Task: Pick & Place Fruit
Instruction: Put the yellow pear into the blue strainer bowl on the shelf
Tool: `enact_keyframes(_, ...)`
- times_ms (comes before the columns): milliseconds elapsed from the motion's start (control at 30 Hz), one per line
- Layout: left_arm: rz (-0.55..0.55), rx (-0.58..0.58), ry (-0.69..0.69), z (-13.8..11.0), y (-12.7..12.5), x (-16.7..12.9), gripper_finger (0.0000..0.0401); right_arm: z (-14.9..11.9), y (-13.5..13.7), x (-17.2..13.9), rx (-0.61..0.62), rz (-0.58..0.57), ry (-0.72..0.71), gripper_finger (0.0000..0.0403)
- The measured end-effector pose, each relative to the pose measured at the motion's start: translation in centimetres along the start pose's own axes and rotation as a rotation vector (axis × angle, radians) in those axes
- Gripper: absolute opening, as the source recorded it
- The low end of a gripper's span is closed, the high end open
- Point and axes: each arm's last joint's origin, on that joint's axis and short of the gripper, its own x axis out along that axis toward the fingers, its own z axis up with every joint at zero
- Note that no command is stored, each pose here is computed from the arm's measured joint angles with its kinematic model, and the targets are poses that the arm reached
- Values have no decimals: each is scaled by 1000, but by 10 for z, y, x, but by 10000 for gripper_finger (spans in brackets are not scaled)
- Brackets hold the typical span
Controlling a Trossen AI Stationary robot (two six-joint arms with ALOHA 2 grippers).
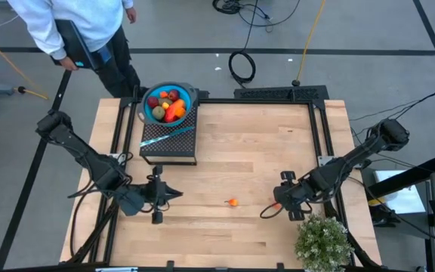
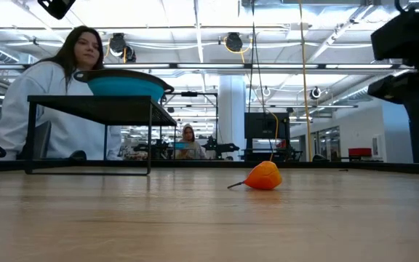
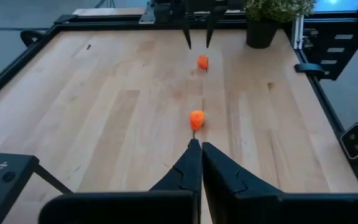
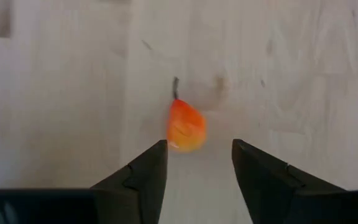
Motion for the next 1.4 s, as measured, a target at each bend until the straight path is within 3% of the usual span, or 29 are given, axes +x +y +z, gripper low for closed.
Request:
enact_keyframes(300,39,66,14,-3,2,-2,26,-4,-6,9,14,1,-10,232)
enact_keyframes(567,106,31,1,-20,15,-6,26,-8,-8,17,-3,11,-40,228)
enact_keyframes(767,69,-36,-76,-29,32,-22,26,-10,-13,24,18,15,-59,230)
enact_keyframes(1033,45,-35,-143,-38,50,-38,26,-9,-13,27,28,15,-54,225)
enact_keyframes(1400,29,-33,-138,-44,53,-39,26,-9,-11,42,8,37,11,224)
